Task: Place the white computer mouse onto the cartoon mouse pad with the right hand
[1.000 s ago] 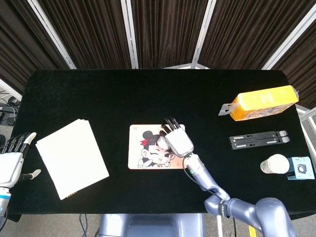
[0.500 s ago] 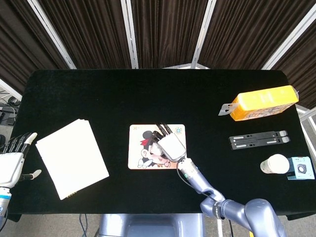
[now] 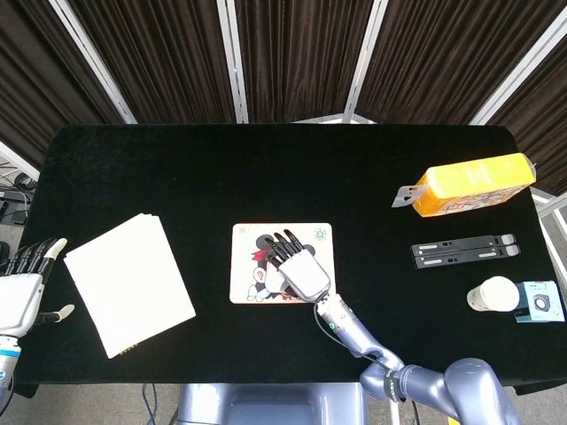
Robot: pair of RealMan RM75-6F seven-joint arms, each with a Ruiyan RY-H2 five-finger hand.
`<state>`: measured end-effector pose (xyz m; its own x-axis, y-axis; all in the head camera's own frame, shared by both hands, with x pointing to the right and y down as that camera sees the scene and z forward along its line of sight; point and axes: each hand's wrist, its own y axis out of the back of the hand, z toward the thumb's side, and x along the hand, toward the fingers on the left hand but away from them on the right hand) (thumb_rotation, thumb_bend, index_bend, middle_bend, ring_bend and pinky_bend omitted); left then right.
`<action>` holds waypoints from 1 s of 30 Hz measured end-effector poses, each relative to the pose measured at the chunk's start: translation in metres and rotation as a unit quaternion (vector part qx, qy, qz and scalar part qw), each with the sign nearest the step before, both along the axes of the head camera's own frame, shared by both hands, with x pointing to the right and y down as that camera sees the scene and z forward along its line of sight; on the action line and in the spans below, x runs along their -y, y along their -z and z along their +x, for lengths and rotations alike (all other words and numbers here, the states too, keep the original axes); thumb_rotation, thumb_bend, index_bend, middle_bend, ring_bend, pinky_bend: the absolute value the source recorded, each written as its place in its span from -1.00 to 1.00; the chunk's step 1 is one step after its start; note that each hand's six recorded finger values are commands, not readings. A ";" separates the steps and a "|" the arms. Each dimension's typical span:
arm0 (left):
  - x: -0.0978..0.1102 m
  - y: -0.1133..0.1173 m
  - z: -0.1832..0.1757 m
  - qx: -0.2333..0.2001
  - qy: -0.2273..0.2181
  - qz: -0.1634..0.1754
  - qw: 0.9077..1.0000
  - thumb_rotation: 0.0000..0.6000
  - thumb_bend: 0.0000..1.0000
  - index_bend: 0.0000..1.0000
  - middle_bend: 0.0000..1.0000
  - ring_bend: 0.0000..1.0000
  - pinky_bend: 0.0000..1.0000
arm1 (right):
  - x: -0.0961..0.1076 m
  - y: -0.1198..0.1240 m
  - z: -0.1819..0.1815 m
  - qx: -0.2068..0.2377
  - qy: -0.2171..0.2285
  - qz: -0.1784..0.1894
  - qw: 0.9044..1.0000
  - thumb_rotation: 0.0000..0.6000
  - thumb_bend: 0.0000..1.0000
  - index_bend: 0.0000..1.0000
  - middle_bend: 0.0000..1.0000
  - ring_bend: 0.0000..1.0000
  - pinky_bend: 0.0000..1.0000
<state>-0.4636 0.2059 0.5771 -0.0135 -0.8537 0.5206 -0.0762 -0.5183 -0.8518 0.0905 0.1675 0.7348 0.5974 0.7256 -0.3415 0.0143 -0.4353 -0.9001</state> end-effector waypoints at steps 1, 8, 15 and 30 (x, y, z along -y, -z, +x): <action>0.000 0.000 0.000 -0.001 0.000 0.000 1.000 1.00 -0.85 -1.00 -1.00 -1.00 -1.00 | 0.000 0.000 0.001 -0.003 -0.002 -0.001 1.000 1.00 -0.81 -0.67 -0.98 -1.00 -1.00; 0.000 0.000 0.000 -0.001 0.000 0.000 1.000 1.00 -0.85 -1.00 -1.00 -1.00 -1.00 | 0.005 0.002 0.009 -0.027 -0.010 0.007 1.000 1.00 -0.81 -0.71 -1.00 -1.00 -1.00; 0.000 0.000 0.000 -0.001 0.000 0.001 1.000 1.00 -0.85 -1.00 -1.00 -1.00 -1.00 | 0.009 0.013 0.027 -0.050 -0.015 0.030 0.998 1.00 -0.81 -0.71 -1.00 -1.00 -1.00; 0.000 0.004 0.002 0.001 -0.009 0.019 1.000 1.00 -0.85 -1.00 -1.00 -1.00 -1.00 | -0.007 0.072 0.112 -0.101 -0.033 0.077 0.991 1.00 -0.80 -0.71 -1.00 -1.00 -1.00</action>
<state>-0.4613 0.2057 0.5729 0.0018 -0.8729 0.4878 -0.0658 -0.4869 -0.8710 0.2022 0.1741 0.6626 0.4773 0.8136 -0.3321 -0.1501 -0.2969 -0.9430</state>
